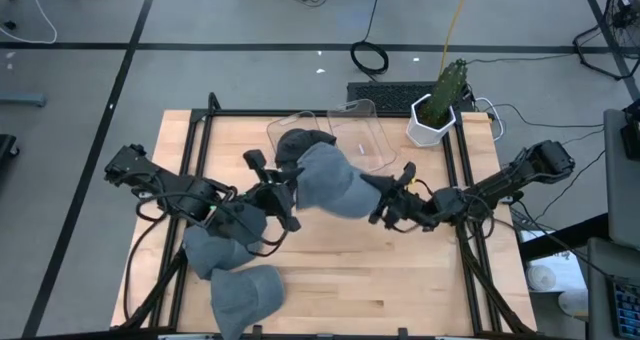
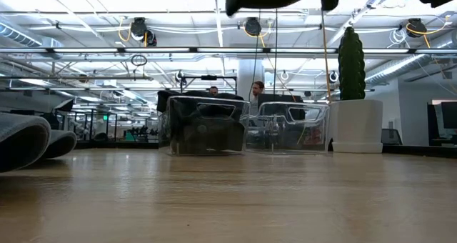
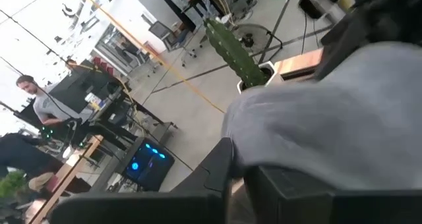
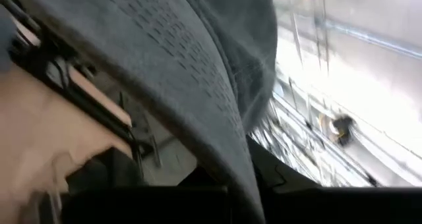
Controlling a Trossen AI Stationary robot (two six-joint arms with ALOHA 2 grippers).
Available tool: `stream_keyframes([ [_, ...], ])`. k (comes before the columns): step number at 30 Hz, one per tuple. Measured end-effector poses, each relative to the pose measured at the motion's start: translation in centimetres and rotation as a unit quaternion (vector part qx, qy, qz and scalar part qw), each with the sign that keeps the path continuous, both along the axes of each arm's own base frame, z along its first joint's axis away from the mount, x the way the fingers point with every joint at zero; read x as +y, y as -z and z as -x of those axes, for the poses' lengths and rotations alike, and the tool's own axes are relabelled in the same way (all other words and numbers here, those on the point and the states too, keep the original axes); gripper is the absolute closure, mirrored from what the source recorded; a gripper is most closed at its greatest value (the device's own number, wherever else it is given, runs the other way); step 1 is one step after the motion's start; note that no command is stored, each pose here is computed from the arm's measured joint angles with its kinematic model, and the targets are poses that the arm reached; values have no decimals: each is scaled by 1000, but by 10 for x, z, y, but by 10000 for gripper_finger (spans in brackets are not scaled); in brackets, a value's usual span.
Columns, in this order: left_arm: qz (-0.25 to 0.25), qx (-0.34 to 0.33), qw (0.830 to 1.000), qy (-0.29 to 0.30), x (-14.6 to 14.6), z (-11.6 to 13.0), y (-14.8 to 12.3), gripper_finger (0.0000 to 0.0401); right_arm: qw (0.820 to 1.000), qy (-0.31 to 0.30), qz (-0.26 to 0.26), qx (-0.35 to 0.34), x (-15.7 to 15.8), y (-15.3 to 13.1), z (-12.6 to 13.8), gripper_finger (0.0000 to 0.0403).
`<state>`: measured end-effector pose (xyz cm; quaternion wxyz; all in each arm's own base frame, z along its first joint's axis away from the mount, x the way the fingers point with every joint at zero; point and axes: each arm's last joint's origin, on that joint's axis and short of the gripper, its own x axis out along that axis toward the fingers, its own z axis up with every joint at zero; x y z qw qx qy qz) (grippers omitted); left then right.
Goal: Pick & Place hat
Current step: Put the top gray cap into the right transparent bin
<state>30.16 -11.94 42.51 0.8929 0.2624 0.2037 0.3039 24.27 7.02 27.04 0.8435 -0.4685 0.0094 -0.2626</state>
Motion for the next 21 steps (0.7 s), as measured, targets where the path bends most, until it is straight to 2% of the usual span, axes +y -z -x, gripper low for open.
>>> stream_keyframes([
  [8, -6, -8, 1000, -27, 4, -2, 1, 358, 1000, 3, 1, 9, 3, 1, 1, 403],
  [11, -4, -9, 1000, -25, 4, -2, 0, 340, 1000, -13, 1, 4, 4, 1, 1, 403],
  [15, 10, -21, 999, -29, 5, -3, 1, 281, 999, -39, 0, -3, 6, 0, 0, 403],
  [21, 12, -35, 998, -52, 9, -3, 0, 152, 999, -40, -5, -8, 5, 0, 0, 403],
])
